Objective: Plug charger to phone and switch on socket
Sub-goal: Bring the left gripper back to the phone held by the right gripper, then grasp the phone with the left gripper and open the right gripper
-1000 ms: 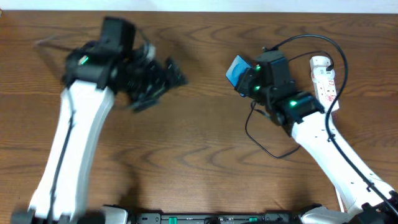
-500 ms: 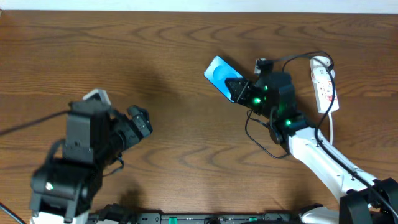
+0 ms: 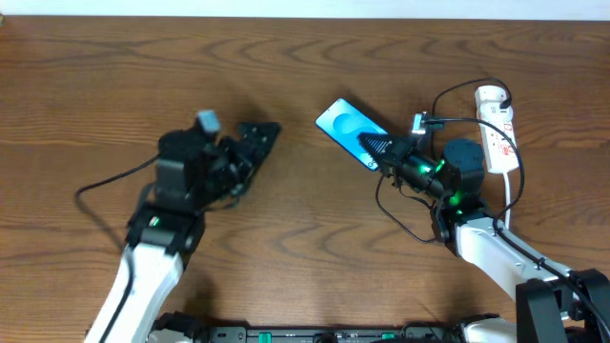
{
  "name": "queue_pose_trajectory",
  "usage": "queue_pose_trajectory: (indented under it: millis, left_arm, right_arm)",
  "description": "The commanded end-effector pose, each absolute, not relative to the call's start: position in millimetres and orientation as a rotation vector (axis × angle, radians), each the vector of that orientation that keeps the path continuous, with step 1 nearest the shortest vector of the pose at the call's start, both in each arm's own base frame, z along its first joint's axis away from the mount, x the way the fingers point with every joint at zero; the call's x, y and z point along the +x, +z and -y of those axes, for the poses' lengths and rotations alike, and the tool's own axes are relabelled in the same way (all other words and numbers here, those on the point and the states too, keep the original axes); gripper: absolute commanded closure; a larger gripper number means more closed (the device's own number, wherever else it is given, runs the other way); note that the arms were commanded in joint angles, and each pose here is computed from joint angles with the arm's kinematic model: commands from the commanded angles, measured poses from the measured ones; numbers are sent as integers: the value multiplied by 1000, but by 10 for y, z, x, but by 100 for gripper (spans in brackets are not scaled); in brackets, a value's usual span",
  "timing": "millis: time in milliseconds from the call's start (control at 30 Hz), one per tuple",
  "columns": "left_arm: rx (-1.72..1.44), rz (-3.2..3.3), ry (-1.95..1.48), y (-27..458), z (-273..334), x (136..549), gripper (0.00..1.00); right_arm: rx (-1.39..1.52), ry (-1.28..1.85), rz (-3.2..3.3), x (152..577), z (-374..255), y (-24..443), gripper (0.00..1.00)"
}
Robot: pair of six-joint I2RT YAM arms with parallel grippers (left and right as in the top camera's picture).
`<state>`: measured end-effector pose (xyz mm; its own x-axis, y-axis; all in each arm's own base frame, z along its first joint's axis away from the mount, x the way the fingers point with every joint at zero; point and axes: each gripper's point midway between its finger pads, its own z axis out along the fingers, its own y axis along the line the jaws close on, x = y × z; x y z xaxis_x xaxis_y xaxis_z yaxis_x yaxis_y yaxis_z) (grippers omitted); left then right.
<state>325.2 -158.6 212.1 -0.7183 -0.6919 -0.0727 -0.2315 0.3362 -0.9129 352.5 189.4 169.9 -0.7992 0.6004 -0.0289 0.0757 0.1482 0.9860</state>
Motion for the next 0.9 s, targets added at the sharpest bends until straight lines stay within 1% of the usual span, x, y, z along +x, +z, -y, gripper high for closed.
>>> queue_pose_trajectory:
  millis: [0,100,300,400,533,700,867]
  left_arm:
    - [-845,-2253,-1656,2040,1956,3209,2]
    - [-868,-2292,-1754,1908,2124,3271,2]
    - [-975,-2321,-1849,1754,2249,3335,2]
    - [-972,-2290,-1878,1819,2259,3370,2]
    - [-876,-2198,-1944,2050,2294,3444,2]
    - [-835,-2185,-1982,2133,2388,3407,0]
    - [-824,-2194,-1988,2135,2425,3381,15]
  right_arm:
    - [697,1870,-2003,3420,-2025,1912,99]
    - [711,1911,-1990,3397,-2089,1969,99]
    - [712,1939,-2001,3341,-2201,1983,99]
    - [723,1928,-1995,3333,-2272,1977,99]
    - [753,1940,-2002,3264,-2445,1969,99]
    - [831,1957,-1999,3238,-2531,1953,99]
    - [878,1951,-2014,3239,-2528,1902,99]
